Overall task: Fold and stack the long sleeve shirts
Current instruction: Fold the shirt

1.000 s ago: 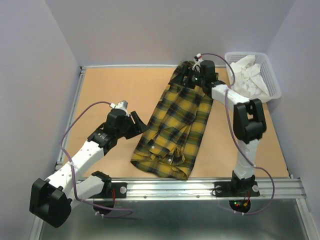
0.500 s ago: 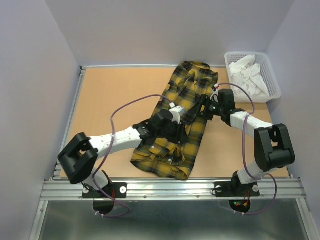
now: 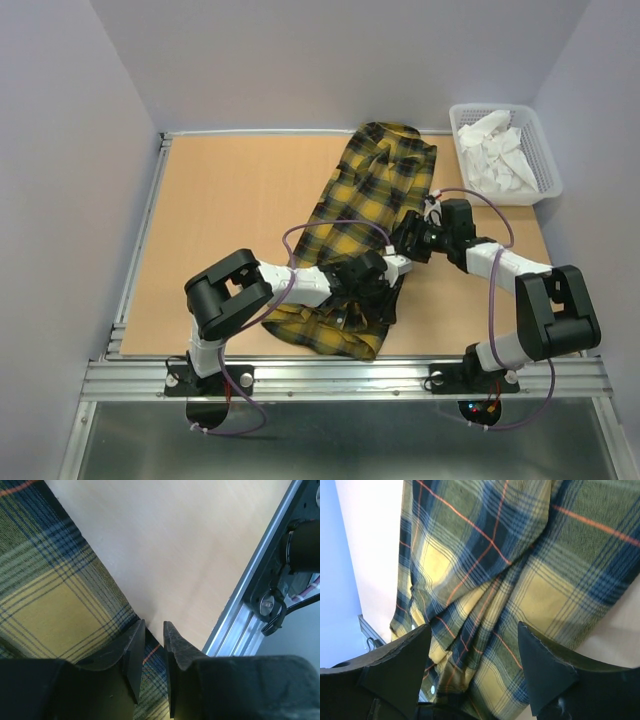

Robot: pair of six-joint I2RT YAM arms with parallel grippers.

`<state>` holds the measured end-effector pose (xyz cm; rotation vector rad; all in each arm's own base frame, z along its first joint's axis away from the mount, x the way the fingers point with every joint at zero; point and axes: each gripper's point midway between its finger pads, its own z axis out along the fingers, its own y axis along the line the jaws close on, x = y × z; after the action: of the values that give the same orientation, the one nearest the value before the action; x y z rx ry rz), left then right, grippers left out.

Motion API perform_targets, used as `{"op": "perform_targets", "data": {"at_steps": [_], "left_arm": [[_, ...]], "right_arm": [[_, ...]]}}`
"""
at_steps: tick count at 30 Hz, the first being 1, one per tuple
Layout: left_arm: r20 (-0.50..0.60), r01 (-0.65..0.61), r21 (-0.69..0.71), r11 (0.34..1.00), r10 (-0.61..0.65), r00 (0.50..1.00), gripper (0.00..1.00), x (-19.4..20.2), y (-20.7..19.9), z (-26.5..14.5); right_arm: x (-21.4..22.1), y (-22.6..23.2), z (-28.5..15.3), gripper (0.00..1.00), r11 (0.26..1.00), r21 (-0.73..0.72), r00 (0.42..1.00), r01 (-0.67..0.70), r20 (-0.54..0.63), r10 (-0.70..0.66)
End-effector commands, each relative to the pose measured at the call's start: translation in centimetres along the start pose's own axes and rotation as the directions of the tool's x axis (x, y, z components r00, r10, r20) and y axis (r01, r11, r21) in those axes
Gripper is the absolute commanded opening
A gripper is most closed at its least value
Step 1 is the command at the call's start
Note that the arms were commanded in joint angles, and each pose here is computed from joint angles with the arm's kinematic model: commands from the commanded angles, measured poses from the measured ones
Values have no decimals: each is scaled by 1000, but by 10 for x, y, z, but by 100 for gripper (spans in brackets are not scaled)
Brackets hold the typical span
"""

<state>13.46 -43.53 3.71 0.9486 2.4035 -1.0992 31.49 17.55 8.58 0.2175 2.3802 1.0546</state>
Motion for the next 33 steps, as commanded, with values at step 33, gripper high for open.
{"op": "perform_targets", "data": {"at_steps": [33], "left_arm": [[-120, 93, -26, 995, -95, 988, 31, 107, 33, -24]], "right_arm": [[-129, -113, 57, 74, 993, -50, 949, -111, 290, 121]]}}
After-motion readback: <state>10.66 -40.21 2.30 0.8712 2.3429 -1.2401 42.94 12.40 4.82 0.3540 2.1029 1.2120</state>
